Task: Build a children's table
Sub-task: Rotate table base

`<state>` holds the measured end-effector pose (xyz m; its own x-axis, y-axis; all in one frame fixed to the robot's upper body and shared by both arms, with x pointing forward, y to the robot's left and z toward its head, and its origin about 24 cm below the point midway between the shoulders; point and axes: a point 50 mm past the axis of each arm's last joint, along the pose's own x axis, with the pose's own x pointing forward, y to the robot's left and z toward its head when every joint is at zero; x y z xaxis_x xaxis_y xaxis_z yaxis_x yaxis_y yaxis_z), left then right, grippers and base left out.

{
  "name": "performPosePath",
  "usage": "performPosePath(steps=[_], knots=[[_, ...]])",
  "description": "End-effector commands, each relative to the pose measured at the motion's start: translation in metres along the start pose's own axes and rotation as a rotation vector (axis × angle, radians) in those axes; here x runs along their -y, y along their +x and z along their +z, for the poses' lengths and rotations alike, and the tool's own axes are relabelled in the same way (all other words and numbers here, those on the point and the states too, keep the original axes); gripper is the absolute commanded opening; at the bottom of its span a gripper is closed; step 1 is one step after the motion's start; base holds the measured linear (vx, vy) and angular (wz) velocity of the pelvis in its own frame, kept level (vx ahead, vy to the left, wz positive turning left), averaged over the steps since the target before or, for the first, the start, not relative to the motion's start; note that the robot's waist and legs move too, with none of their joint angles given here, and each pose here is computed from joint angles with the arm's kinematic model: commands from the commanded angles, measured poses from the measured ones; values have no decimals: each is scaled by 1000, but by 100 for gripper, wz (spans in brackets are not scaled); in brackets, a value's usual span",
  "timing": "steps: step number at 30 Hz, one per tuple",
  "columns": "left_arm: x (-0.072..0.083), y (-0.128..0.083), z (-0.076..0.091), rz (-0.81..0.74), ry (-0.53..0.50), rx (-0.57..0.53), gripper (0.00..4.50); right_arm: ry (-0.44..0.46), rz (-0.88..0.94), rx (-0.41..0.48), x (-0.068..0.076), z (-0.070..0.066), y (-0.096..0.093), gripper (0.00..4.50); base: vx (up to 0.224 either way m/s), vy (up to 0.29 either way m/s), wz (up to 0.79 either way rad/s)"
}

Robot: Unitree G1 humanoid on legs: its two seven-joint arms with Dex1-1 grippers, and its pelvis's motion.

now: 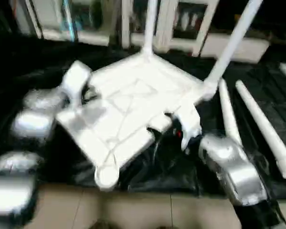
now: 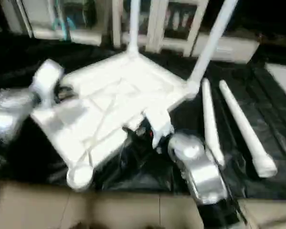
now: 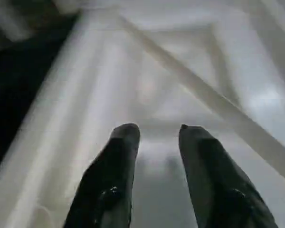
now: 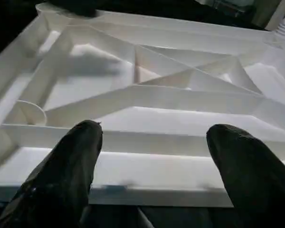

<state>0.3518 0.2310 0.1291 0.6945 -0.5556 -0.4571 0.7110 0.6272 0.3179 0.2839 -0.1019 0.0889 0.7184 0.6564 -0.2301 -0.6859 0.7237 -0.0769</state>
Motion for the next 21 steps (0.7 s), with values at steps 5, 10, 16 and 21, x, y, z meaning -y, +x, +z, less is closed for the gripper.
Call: performPosePath(steps=[5, 10, 16, 21], knots=[[17, -38, -22, -267, 113, -209, 232, -6, 32, 12, 3, 3, -3, 387, 0, 0, 0], [18, -57, -29, -344, 140, -304, 266, -34, 118, 8, 2, 3, -10, 387, 0, 0, 0], [20, -61, -22, -398, 228, -344, 310, -93, 314, -22, -3, 5, -25, 387, 0, 0, 0], [23, -49, -26, -433, 373, -409, 341, -181, 493, -127, -9, 5, -45, 387, 0, 0, 0]])
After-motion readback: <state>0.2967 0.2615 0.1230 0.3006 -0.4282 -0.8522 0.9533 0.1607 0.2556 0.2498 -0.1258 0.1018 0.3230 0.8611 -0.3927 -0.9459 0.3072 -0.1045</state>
